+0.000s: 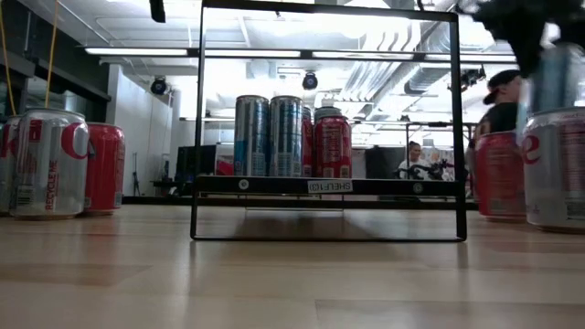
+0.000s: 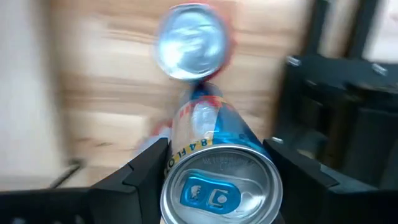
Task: Place canned beverage on shelf
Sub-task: Put the blue soda can on the shelf aligned with the other blue soda cans
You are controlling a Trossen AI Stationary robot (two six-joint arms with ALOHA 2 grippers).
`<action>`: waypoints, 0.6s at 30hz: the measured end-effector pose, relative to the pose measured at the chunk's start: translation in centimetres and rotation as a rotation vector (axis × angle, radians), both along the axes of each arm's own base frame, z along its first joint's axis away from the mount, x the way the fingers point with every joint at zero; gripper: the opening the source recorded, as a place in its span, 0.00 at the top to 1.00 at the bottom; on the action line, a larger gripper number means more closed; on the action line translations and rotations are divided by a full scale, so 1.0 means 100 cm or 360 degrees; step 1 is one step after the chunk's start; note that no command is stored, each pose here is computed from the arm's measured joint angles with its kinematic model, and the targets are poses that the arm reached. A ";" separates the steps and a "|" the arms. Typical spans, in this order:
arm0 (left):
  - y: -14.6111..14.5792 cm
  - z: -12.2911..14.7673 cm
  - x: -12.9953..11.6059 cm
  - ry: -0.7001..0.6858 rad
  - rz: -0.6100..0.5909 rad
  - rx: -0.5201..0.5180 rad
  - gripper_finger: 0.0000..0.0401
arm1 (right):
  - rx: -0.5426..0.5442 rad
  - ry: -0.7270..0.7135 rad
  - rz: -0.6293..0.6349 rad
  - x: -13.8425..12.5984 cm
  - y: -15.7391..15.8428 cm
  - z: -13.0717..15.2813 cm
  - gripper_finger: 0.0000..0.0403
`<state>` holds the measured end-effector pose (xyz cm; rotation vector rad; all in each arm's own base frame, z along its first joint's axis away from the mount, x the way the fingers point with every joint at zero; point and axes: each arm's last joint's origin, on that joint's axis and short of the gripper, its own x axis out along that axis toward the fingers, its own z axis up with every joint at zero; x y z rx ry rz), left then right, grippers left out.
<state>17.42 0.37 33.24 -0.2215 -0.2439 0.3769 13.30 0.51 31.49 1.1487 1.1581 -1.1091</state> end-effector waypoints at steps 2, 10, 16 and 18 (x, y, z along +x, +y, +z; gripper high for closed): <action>0.000 0.000 0.000 0.0003 0.0000 0.0000 0.99 | -0.0002 -0.0083 0.0074 0.003 0.000 0.012 0.46; 0.000 -0.002 0.001 0.0051 0.0011 0.0025 0.99 | -0.0005 -0.0186 0.0239 0.015 0.000 0.032 0.46; 0.000 -0.002 0.001 0.0051 0.0011 0.0025 0.99 | -0.0108 -0.0434 0.0428 0.055 0.000 0.039 0.46; 0.000 -0.002 0.001 0.0051 0.0011 0.0025 0.99 | -0.0118 -0.0478 0.0505 0.073 -0.001 0.040 0.46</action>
